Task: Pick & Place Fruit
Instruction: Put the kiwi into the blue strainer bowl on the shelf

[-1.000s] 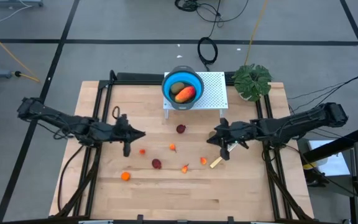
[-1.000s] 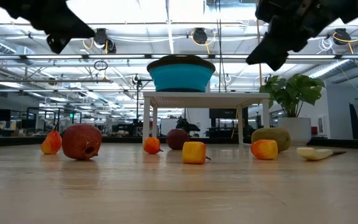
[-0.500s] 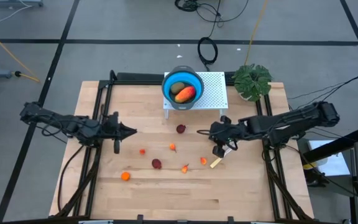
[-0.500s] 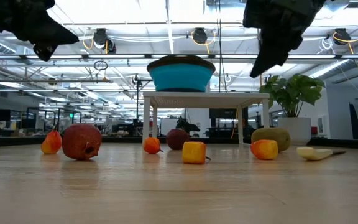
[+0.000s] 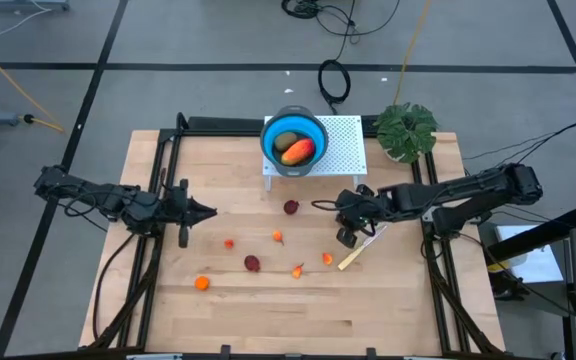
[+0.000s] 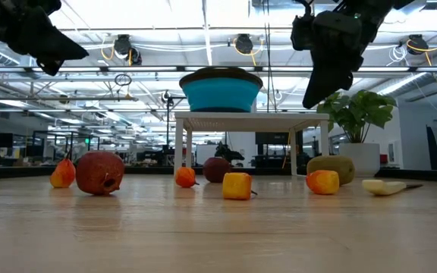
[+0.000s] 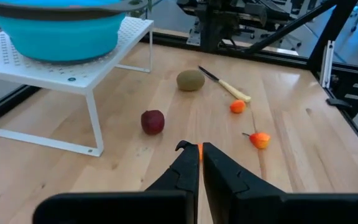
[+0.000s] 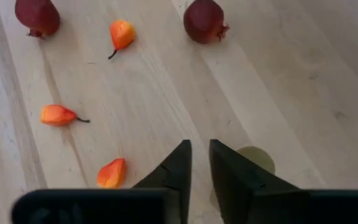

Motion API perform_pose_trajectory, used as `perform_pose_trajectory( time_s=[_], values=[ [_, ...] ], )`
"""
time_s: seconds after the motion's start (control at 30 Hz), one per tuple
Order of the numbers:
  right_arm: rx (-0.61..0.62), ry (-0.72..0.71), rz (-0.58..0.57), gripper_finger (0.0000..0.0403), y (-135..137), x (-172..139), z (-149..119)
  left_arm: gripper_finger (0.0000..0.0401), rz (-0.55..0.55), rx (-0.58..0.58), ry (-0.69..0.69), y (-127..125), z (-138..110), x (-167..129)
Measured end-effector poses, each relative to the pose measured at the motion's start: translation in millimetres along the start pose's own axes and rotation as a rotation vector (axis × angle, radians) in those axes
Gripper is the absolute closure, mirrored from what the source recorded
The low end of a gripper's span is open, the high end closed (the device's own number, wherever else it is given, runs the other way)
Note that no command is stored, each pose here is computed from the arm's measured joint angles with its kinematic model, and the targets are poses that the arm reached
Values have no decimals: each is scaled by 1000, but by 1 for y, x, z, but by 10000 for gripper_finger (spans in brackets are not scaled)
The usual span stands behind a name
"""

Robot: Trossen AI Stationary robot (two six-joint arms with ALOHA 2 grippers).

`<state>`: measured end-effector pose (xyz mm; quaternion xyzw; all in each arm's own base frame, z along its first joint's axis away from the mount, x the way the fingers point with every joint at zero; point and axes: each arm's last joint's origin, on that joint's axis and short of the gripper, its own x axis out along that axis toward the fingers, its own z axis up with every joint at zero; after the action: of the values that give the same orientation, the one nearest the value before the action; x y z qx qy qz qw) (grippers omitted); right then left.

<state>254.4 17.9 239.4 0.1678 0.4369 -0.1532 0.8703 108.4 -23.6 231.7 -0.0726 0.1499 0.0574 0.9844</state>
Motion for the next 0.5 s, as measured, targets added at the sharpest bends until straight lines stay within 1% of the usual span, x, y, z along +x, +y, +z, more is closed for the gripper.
perform_pose_trajectory(
  time_s=[0.07,0.23,0.4,0.5],
  values=[
    [12,15,24,323,-1,0,0,382,1,3,4,0,0,0],
    [125,22,25,264,-4,1,2,382,3,24,10,0,-1,0],
    [116,27,16,211,-6,1,2,382,3,40,10,0,-1,0],
    [117,27,8,189,-9,2,3,382,3,41,10,0,-1,0]
  ],
)
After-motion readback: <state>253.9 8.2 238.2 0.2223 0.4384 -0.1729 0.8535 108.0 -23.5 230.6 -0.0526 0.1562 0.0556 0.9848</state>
